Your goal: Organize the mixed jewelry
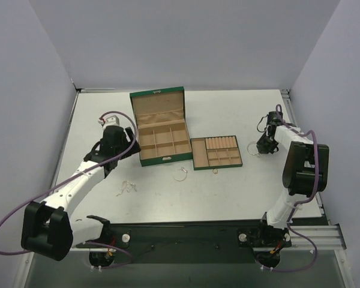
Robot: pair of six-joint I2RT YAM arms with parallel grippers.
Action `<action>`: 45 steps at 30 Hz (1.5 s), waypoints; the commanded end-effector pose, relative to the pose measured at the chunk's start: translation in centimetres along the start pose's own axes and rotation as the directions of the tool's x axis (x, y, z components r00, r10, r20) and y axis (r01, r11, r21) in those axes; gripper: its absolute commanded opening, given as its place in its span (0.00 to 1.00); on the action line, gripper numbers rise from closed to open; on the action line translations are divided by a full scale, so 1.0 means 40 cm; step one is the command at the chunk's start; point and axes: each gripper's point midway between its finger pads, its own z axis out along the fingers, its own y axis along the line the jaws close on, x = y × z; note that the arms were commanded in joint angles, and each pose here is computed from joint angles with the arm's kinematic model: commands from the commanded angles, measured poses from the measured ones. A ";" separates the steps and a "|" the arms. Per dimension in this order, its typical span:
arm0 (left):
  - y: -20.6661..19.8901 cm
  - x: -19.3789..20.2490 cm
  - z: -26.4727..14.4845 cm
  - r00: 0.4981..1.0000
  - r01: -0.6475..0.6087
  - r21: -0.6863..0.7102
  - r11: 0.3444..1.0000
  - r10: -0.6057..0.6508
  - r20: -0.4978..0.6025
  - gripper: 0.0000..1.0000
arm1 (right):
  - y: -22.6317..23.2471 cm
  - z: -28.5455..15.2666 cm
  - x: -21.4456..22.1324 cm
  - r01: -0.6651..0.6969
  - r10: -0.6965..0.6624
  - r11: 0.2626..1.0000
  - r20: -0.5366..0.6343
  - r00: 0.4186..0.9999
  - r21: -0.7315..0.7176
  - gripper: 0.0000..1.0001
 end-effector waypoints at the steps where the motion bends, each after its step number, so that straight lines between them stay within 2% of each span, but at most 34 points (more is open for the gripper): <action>1: -0.075 -0.148 -0.104 0.991 -0.099 0.122 0.988 0.088 0.098 0.84 | 0.020 -0.055 -0.040 0.041 -0.040 0.999 0.019 0.999 -0.033 0.00; 5: -0.089 -0.198 -0.176 0.980 -0.189 0.125 0.974 0.178 0.090 0.85 | 0.062 -0.135 -0.062 0.087 -0.079 0.991 0.082 0.993 -0.097 0.00; 9: -0.089 -0.251 -0.241 0.957 -0.273 0.111 0.956 0.257 0.137 0.86 | 0.140 -0.205 -0.042 0.161 -0.141 0.972 0.122 0.982 -0.174 0.00; 10: -0.081 -0.257 -0.246 0.949 -0.295 0.097 0.951 0.279 0.150 0.89 | 0.172 -0.225 -0.027 0.195 -0.171 0.962 0.136 0.976 -0.192 0.00; 14: -0.008 -0.243 -0.223 0.940 -0.298 -0.011 0.955 0.295 0.171 0.92 | 0.302 -0.314 0.028 0.310 -0.260 0.907 0.200 0.945 -0.285 0.00; 18: 0.035 -0.234 -0.222 0.935 -0.310 -0.078 0.948 0.318 0.158 0.92 | 0.387 -0.377 0.049 0.359 -0.284 0.876 0.256 0.924 -0.323 0.00; 24: 0.059 -0.227 -0.220 0.937 -0.301 -0.102 0.948 0.314 0.156 0.92 | 0.559 -0.446 0.137 0.465 -0.369 0.785 0.294 0.882 -0.410 0.00; 31: 0.056 -0.225 -0.211 0.950 -0.264 -0.060 0.963 0.270 0.156 0.92 | 0.714 -0.449 0.213 0.518 -0.427 0.723 0.294 0.855 -0.457 0.00; 35: 0.053 -0.223 -0.203 0.960 -0.237 -0.018 0.971 0.237 0.146 0.92 | 0.775 -0.410 0.279 0.558 -0.489 0.692 0.272 0.829 -0.459 0.00; 45: 0.054 -0.222 -0.190 0.972 -0.205 0.034 0.978 0.200 0.127 0.92 | 0.823 -0.364 0.395 0.660 -0.611 0.623 0.265 0.746 -0.420 0.00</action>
